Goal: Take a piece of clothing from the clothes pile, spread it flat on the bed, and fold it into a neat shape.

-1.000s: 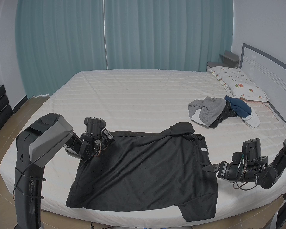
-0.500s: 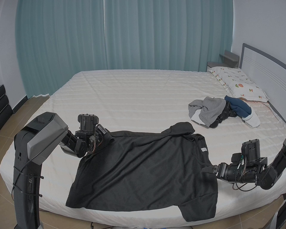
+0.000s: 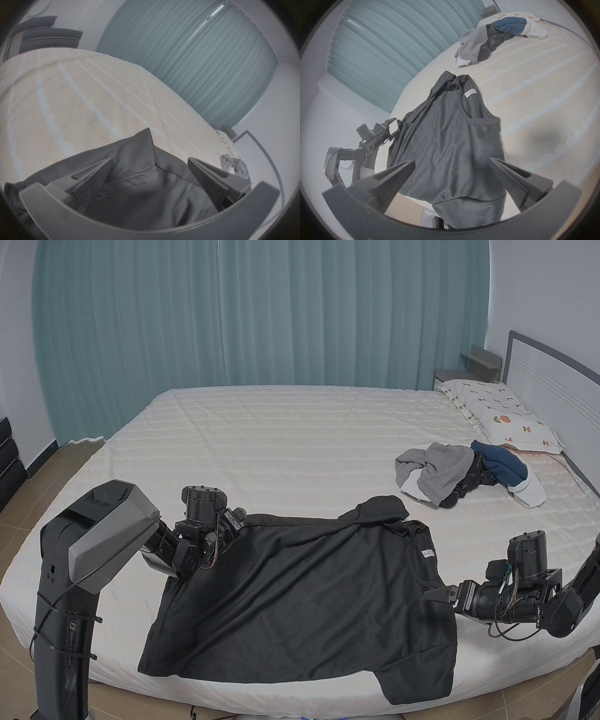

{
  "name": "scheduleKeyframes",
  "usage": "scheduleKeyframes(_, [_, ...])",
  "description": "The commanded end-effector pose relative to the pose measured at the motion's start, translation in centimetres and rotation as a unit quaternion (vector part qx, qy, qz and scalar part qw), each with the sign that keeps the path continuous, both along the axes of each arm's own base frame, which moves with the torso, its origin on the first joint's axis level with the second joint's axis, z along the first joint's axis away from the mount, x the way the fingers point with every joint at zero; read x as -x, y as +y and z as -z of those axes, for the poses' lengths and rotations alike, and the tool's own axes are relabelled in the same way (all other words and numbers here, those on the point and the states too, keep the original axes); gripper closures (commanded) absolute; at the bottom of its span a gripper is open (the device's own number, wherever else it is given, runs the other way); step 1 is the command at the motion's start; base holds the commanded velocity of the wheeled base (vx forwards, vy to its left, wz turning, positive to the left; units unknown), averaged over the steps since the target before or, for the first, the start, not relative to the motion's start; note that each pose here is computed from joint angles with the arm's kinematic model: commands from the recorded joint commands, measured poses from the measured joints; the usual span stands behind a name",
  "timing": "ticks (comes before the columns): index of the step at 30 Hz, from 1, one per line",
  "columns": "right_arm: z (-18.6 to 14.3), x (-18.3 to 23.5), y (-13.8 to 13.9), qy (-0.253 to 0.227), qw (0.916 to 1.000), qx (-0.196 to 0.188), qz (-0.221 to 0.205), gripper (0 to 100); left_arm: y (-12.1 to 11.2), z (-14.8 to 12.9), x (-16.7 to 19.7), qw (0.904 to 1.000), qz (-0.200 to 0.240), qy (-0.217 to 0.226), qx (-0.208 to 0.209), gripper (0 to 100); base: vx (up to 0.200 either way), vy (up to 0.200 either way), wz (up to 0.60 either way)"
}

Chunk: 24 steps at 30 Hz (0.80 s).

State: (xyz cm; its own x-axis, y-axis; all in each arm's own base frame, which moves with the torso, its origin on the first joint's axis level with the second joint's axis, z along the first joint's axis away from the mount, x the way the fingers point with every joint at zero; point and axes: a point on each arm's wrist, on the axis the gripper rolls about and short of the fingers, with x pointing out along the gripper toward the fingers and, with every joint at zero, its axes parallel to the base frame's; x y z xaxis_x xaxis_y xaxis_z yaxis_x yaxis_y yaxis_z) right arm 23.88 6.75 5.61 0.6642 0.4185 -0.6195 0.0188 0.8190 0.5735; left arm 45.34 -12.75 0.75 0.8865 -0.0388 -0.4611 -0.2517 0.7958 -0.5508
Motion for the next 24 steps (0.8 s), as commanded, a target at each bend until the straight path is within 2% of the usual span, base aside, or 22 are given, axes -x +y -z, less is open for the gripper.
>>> scheduleKeyframes(1, [0.0,0.0,0.0,-0.001,1.0,-0.001,-0.001,0,-0.3,0.9,-0.1,0.9999,0.002,0.006,-0.01,0,0.0,0.0,0.0])
scheduleKeyframes(5, [0.1,0.1,0.2,0.002,1.0,-0.001,-0.005,0,-0.2,1.8,-0.8,0.9994,-0.015,0.003,-0.031,0,0.0,0.0,0.0])
scheduleKeyframes(6, [0.1,0.1,0.4,0.004,1.0,-0.001,-0.007,0,-0.1,2.0,-1.0,0.9992,-0.018,0.001,-0.034,100,0.0,0.0,0.0])
scheduleKeyframes(15, [0.1,0.1,0.5,0.004,1.0,0.0,-0.007,0,1.0,1.6,-1.7,0.9988,-0.034,-0.008,-0.034,100,0.0,0.0,0.0])
scheduleKeyframes(17, [0.2,0.1,0.4,0.005,1.0,0.0,-0.006,0,2.3,0.6,-2.4,0.997,-0.063,-0.033,-0.029,100,0.0,0.0,0.0])
scheduleKeyframes(24, [0.2,0.1,0.4,0.005,1.0,0.001,-0.006,0,4.4,-0.3,-3.4,0.9918,-0.089,-0.09,-0.015,100,0.0,0.0,0.0])
